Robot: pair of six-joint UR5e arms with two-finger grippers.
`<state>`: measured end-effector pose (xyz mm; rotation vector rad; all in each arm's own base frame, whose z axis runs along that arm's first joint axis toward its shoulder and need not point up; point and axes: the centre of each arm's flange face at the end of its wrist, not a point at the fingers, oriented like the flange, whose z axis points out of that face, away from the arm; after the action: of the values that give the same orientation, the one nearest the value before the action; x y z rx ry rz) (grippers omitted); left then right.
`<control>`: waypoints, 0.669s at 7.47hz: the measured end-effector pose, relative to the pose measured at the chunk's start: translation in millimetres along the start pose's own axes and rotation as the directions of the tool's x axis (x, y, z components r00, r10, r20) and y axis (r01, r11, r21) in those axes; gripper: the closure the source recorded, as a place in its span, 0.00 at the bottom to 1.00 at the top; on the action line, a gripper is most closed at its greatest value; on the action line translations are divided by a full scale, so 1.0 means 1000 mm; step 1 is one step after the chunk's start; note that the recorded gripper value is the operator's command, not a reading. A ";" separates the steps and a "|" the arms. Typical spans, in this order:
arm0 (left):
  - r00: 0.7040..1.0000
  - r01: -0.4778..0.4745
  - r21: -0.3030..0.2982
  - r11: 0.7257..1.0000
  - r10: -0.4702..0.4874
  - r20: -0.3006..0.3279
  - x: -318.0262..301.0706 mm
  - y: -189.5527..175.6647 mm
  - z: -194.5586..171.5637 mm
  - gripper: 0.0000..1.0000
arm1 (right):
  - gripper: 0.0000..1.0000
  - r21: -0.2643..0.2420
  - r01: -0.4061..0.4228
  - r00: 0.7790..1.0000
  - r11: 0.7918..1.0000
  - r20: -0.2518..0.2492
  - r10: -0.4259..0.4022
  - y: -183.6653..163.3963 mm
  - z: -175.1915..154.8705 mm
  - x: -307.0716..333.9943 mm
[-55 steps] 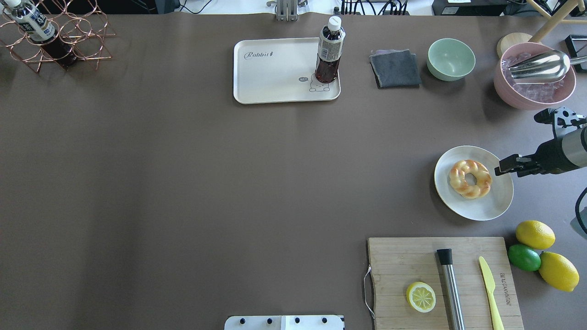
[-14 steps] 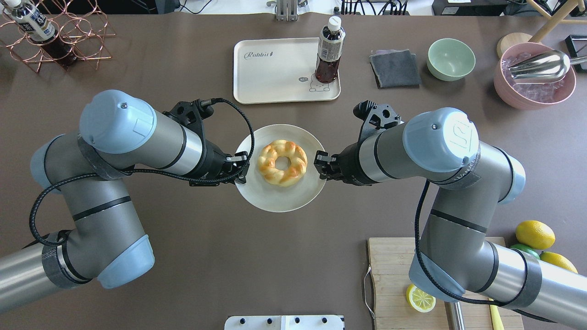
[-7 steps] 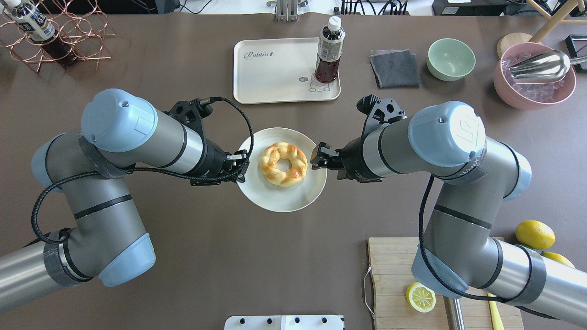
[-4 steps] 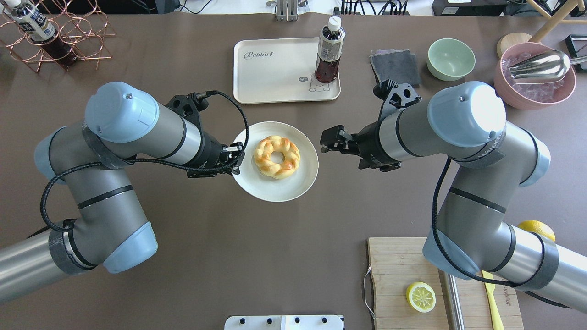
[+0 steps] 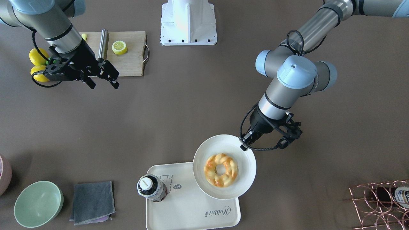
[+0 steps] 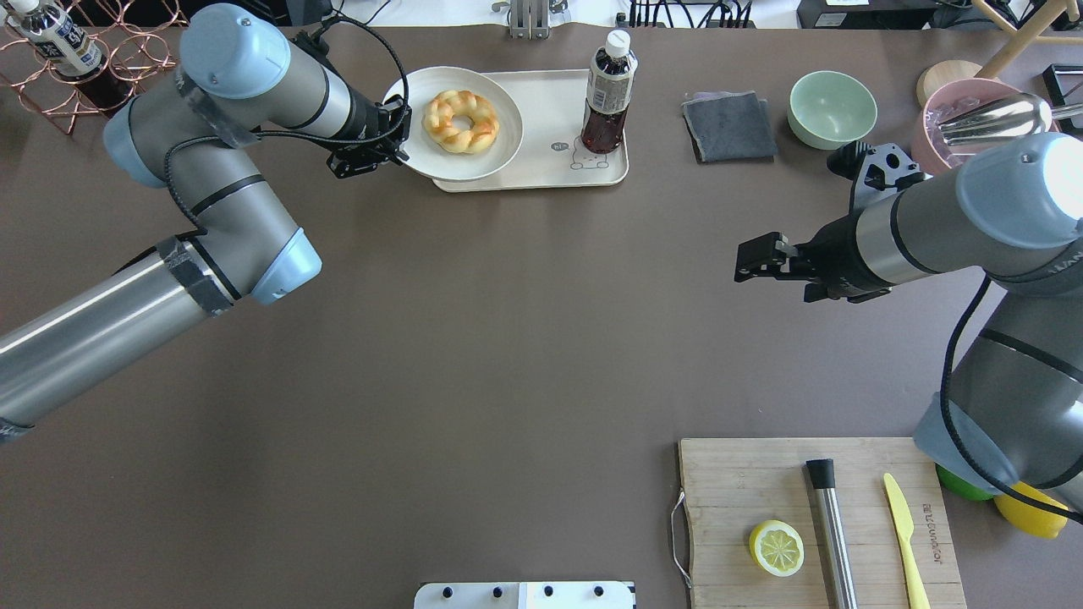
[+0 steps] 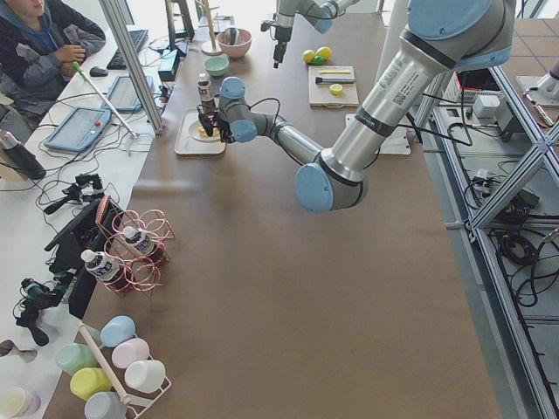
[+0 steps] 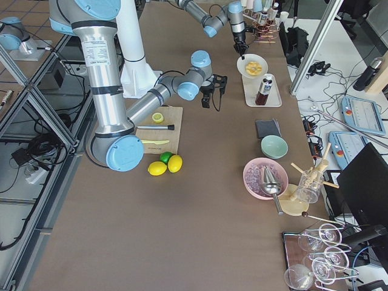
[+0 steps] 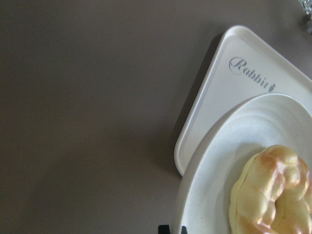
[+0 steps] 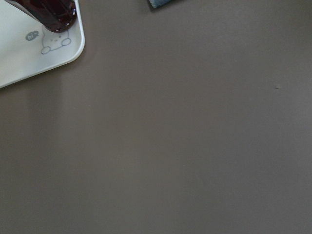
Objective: Place donut on tray
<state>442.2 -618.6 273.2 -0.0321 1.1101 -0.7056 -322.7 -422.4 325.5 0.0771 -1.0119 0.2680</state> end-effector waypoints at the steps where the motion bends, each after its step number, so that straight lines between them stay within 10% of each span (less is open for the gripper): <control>1: 0.998 0.067 0.040 0.997 -0.067 -0.006 0.014 -0.011 0.017 1.00 | 0.00 -0.002 0.053 0.998 0.999 -0.036 -0.053 -0.005 0.000 0.031; 5: 0.985 0.174 0.099 0.980 -0.172 -0.030 0.054 0.013 0.076 1.00 | 0.00 -0.011 0.156 0.983 0.988 -0.098 -0.157 -0.025 0.000 0.130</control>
<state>525.4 -661.6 260.7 -0.0354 1.0992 -0.9189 -251.5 -422.4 437.0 0.1386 -0.9023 0.1253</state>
